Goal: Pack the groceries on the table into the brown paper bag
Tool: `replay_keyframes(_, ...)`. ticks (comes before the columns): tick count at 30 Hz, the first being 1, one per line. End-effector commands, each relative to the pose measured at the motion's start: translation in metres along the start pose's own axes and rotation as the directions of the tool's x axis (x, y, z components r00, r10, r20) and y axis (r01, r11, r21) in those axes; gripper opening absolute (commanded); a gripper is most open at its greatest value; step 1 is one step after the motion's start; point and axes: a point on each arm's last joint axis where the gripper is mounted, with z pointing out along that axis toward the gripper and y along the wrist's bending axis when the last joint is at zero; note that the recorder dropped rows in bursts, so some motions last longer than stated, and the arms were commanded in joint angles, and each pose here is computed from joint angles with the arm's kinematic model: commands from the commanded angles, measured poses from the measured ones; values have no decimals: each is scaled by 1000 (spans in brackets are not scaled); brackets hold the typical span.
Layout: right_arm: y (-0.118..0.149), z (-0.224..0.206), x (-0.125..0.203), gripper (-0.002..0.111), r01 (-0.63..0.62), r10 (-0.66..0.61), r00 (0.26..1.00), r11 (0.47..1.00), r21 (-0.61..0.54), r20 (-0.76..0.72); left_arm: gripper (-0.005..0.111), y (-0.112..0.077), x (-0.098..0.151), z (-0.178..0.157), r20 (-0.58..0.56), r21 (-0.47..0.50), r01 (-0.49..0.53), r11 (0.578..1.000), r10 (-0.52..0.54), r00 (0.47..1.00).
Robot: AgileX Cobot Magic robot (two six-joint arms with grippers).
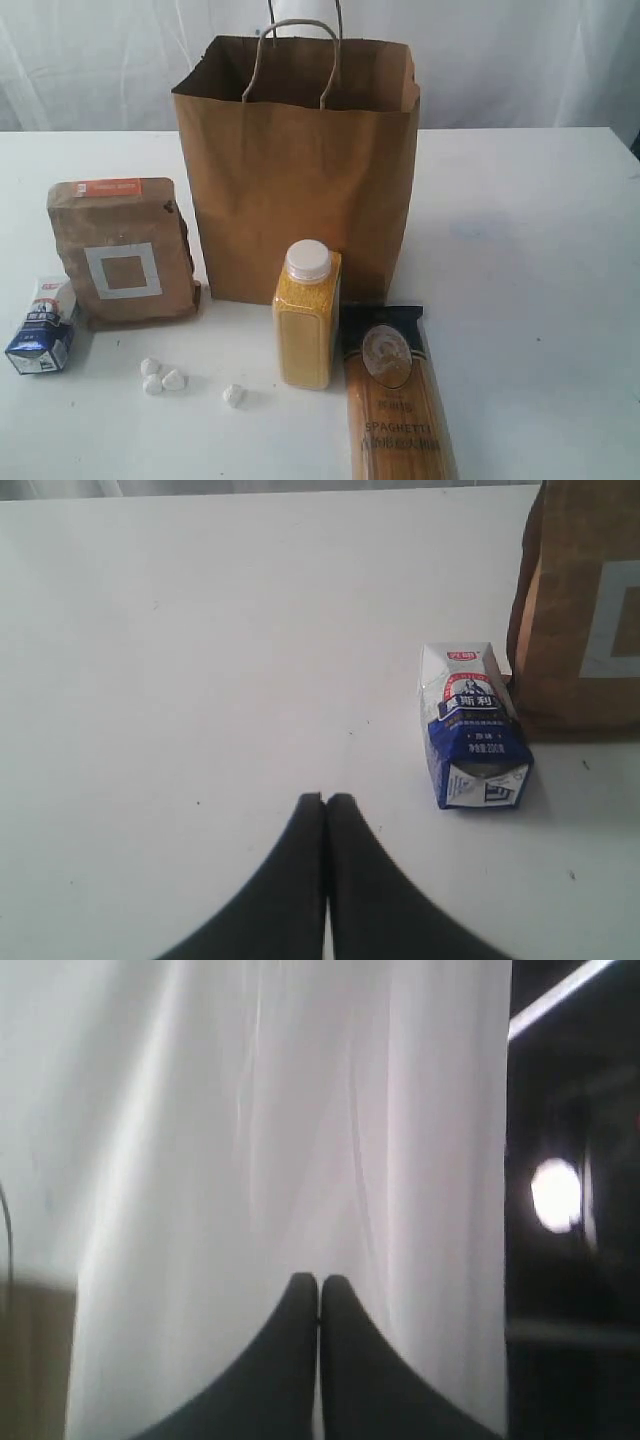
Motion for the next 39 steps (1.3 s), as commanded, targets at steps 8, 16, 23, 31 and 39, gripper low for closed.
replay_keyframes(8,-9,36,-62,0,-222,225,974,973,65,-36,0,-1,-3,0,50,8,4,1000,-5,999)
replay_keyframes(16,-2,44,-11,0,-65,58,828,998,7,-557,0,-1,-3,0,50,8,4,1000,-5,999)
replay_keyframes(23,54,133,-50,0,-449,-36,498,844,-293,-866,0,-1,-3,0,50,8,4,1000,-5,999)
replay_keyframes(31,20,143,20,0,263,-365,-176,878,-400,-914,0,-1,-3,0,50,8,4,1000,-5,999)
replay_keyframes(39,105,150,33,0,-482,-345,-27,827,-290,-938,0,-1,-3,0,50,8,4,1000,-5,999)
